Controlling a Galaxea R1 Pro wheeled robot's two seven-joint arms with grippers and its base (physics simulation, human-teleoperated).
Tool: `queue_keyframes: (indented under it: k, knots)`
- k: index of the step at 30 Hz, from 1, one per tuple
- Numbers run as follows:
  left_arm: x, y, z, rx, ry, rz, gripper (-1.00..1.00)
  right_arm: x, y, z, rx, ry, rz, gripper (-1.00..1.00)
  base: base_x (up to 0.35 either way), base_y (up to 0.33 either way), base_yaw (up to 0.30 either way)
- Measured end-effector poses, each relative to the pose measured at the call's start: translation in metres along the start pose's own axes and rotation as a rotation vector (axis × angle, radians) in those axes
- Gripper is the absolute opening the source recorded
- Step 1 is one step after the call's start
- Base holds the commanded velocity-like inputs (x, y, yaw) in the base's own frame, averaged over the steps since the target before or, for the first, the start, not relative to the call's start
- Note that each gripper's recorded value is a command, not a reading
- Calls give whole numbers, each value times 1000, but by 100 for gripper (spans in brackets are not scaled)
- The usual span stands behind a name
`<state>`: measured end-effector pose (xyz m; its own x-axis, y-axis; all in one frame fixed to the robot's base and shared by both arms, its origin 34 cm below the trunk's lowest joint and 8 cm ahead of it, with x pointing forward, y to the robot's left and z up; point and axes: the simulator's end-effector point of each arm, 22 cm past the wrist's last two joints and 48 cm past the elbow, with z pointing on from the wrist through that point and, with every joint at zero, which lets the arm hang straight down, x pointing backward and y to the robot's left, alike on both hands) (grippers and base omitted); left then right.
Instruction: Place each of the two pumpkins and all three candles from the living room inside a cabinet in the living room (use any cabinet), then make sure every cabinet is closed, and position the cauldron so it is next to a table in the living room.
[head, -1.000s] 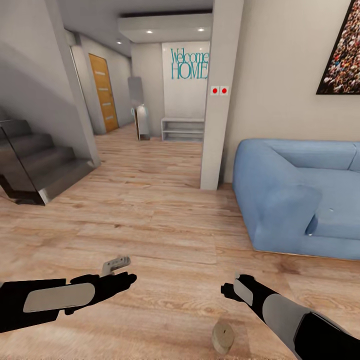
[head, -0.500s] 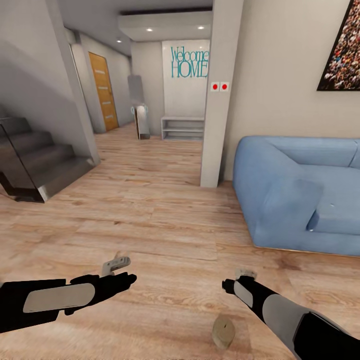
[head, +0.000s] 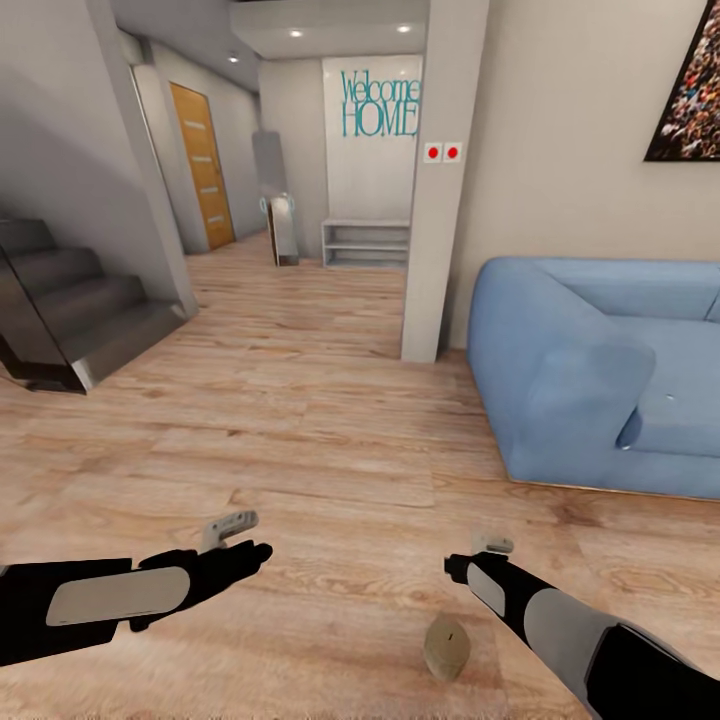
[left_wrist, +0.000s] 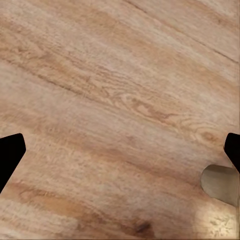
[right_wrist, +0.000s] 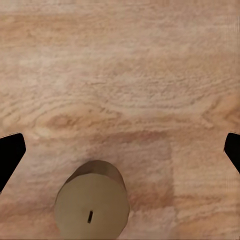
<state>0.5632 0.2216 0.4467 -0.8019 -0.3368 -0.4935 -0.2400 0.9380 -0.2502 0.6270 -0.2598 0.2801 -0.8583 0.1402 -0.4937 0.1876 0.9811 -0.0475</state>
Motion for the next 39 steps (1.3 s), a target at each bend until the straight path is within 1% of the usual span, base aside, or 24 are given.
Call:
queue_keyframes:
  k: [3, 6, 20, 21, 25, 27, 33, 39]
  knots:
    - [-1, 2, 5, -5, -11, -25, 100, 6, 1, 5, 1, 12, -1, 100, 0, 0, 0]
    - [2, 4, 9, -10, -7, -34, 100, 12, 1, 9, 2, 24, -3, 100, 0, 0, 0]
    - [19, 12, 31, -30, 44, -43, 100, 41, 0, 30, 9, 81, -10, 100, 0, 0, 0]
    - [21, 13, 33, -32, 47, -44, 100, 43, 2, 31, 7, 86, -12, 100, 0, 0, 0]
    - [26, 16, 39, -38, 62, -46, 100, 57, 33, 32, -32, 107, -24, 100, 0, 0, 0]
    - [29, 17, 41, -41, 70, -47, 100, 63, 42, 33, -43, 116, -31, 100, 0, 0, 0]
    - [37, 21, 50, -50, 92, -48, 100, 76, 50, 40, -55, 136, -58, 100, 0, 0, 0]
    - [45, 25, 59, -60, 115, -51, 100, 89, 51, 47, -57, 160, -61, 100, 0, 0, 0]
